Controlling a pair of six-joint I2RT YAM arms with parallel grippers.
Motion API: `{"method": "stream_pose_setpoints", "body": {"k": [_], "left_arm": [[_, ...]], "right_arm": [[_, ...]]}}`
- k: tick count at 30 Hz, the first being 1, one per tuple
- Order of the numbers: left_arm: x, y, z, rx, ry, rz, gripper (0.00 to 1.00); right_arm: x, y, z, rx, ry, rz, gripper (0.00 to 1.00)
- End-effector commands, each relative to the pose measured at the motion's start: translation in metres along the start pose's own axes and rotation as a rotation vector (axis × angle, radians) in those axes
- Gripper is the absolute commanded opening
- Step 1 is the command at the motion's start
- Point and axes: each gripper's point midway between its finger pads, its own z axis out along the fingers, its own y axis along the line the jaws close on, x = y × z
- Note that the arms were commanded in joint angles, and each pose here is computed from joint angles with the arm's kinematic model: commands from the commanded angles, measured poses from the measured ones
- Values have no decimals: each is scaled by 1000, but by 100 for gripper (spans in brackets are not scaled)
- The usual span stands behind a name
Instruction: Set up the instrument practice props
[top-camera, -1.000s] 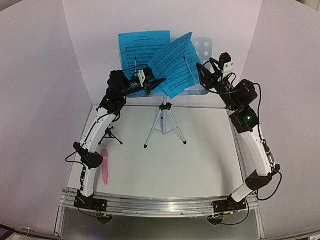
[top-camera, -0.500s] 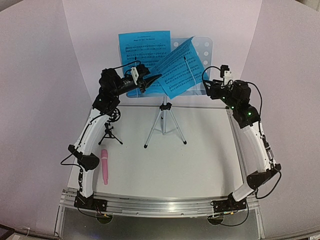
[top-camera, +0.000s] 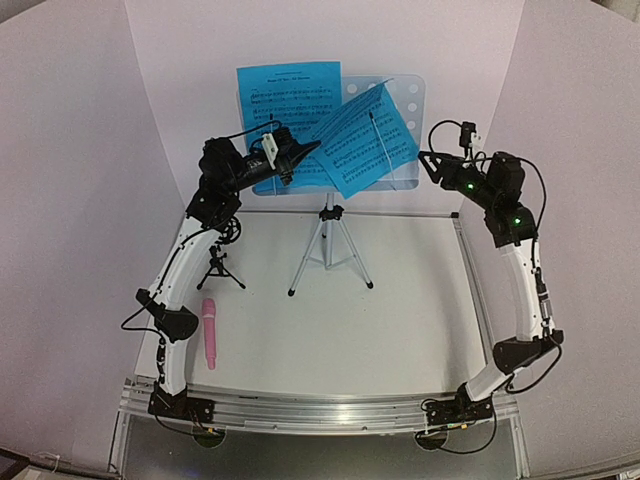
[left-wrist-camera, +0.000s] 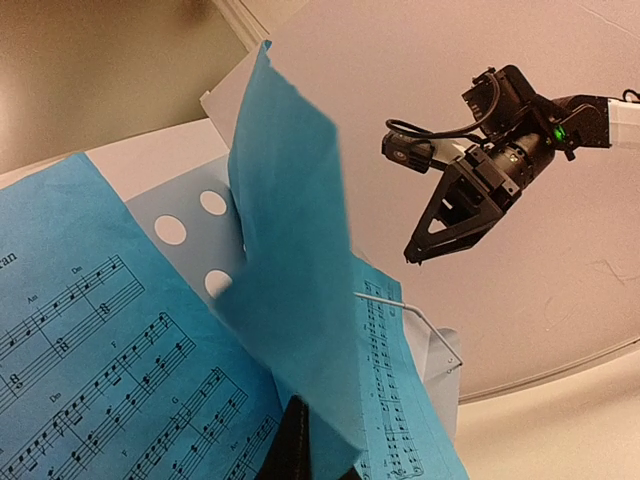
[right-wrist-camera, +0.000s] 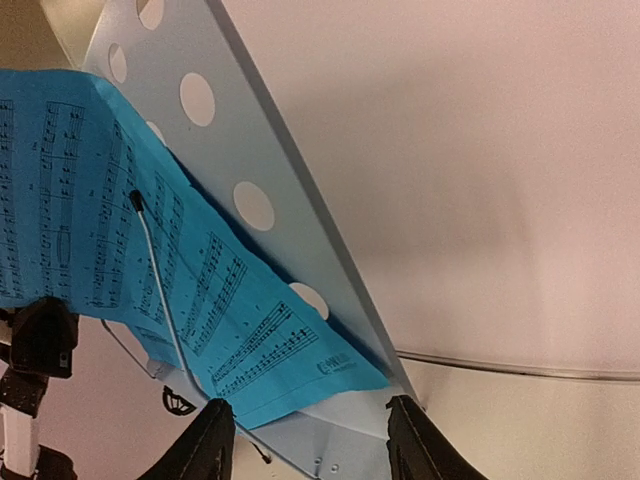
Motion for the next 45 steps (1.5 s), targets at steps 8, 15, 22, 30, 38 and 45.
{"method": "stream_pose_setpoints", "body": {"k": [8, 15, 22, 30, 38, 45], "left_arm": [[-36, 8, -9, -37, -65, 63, 0], [-36, 9, -9, -38, -68, 60, 0], [-38, 9, -9, -38, -71, 58, 0], [-38, 9, -9, -36, -74, 54, 0], [-39, 8, -10, -36, -72, 54, 0], [-39, 9, -10, -37, -71, 53, 0]], "right_arm": [[-12, 0, 13, -60, -1, 64, 66], [-5, -3, 28, -99, 34, 92, 56], [0, -5, 30, -103, 47, 98, 50], [-1, -3, 27, -105, 42, 94, 28], [2, -4, 20, -88, 41, 89, 27], [2, 0, 13, -90, 38, 84, 26]]}}
